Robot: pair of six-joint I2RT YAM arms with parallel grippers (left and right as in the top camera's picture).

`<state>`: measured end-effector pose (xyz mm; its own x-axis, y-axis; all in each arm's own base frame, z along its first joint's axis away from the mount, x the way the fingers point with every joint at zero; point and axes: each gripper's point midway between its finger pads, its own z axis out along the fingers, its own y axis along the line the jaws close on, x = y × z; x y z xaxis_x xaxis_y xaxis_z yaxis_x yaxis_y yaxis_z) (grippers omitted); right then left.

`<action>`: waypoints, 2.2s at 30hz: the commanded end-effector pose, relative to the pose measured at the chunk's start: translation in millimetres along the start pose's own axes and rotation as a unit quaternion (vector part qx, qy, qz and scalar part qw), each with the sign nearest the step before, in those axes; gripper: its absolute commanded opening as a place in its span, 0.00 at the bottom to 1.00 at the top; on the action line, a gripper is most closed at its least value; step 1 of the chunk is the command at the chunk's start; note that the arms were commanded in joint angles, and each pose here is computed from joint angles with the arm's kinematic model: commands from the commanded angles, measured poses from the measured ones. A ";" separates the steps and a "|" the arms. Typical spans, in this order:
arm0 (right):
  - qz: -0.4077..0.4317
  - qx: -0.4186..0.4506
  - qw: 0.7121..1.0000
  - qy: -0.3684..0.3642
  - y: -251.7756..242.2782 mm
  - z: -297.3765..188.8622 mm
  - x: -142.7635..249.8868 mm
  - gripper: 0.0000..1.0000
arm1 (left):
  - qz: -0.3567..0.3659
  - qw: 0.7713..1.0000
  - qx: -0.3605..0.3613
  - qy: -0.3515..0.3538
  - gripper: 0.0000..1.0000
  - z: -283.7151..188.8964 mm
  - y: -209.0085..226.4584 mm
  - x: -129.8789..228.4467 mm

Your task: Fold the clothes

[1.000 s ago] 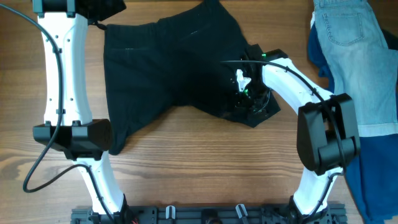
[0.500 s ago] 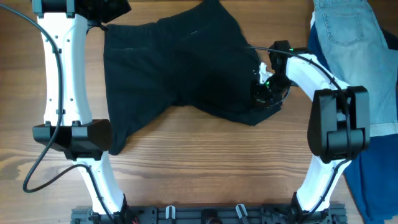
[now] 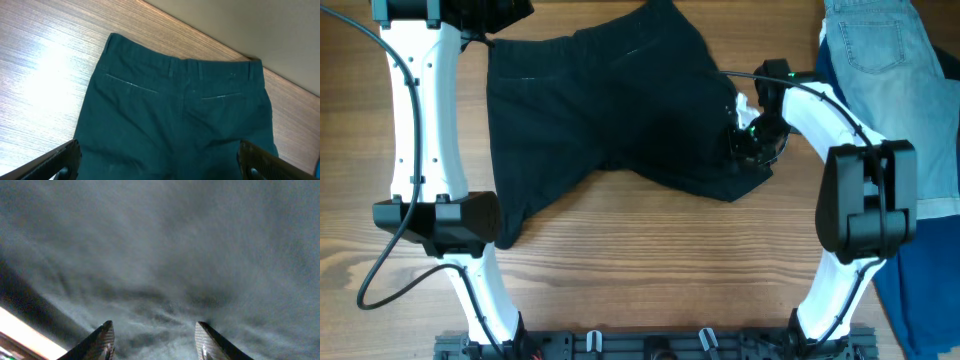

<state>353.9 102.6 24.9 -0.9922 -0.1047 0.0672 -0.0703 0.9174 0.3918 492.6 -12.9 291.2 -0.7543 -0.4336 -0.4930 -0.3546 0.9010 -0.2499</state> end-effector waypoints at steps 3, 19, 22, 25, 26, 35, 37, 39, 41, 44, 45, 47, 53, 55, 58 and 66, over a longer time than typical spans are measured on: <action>-0.174 0.044 0.982 -0.065 12.0 -39.6 -18.7 0.64 | -0.003 1.000 0.012 -0.011 1.00 -9.2 -3.2 -4.1; -0.055 0.155 0.976 -0.142 26.6 -168.2 -45.7 0.54 | 0.002 1.000 0.010 -0.007 0.98 -8.2 -2.5 -2.8; -0.044 0.153 0.981 -0.115 31.8 -166.3 -30.4 0.15 | 0.002 1.000 0.008 -0.004 0.98 -8.2 -1.8 -1.3; -0.028 0.189 0.978 -0.085 32.5 -157.3 -15.7 0.09 | 0.002 1.000 0.005 0.002 0.98 -8.1 0.0 1.8; -0.019 0.213 0.974 -0.079 31.1 -156.8 -11.0 0.08 | 0.002 1.000 0.004 0.005 0.98 -8.1 0.7 3.1; -0.018 0.229 0.973 -0.002 25.1 -96.0 16.8 0.05 | 0.002 1.000 0.002 0.008 0.98 -8.1 1.5 4.6; -0.011 0.228 0.973 0.009 10.5 -71.7 21.1 0.05 | 0.002 1.000 0.001 0.011 0.98 -8.2 2.2 6.0; -0.003 0.226 0.974 0.015 -3.2 -50.3 26.7 0.05 | 0.015 1.000 -0.001 0.013 0.98 -8.2 2.9 7.3; 0.011 0.201 0.979 0.022 -11.2 -33.0 32.7 0.05 | 0.015 1.000 -0.002 0.015 0.99 -8.2 3.4 8.4; 0.019 0.165 0.986 0.021 -17.3 -20.6 34.2 0.96 | 0.015 1.000 -0.002 0.016 0.98 -8.2 3.6 8.8; 0.022 0.152 0.988 0.020 -17.3 -19.0 33.8 1.00 | 0.015 1.000 -0.003 0.017 0.98 -8.3 3.9 9.2; 0.028 0.148 0.988 0.017 -20.0 -20.3 32.4 1.00 | 0.015 1.000 -0.003 0.019 0.98 -8.3 4.3 10.1; -0.001 0.111 0.994 0.013 -7.9 -17.7 28.5 1.00 | 0.015 1.000 -0.004 0.021 0.99 -8.3 4.7 10.9; -0.004 0.109 0.994 0.010 -8.1 -15.8 27.0 1.00 | 0.015 1.000 -0.004 0.021 0.98 -8.3 4.8 11.1; -0.003 0.109 0.994 0.009 -12.7 -5.7 30.1 1.00 | 0.015 1.000 -0.004 0.021 0.99 -8.3 4.7 11.0; 0.052 0.091 0.994 0.006 -39.3 2.5 38.5 1.00 | 0.015 1.000 -0.005 0.021 1.00 -8.3 4.8 10.9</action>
<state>313.4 74.9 5.1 -0.9903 -0.0736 0.1176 -0.0534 0.9846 0.1666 479.7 -12.6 283.2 -0.7891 -0.4184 -0.4498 -0.3567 0.9082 -0.2189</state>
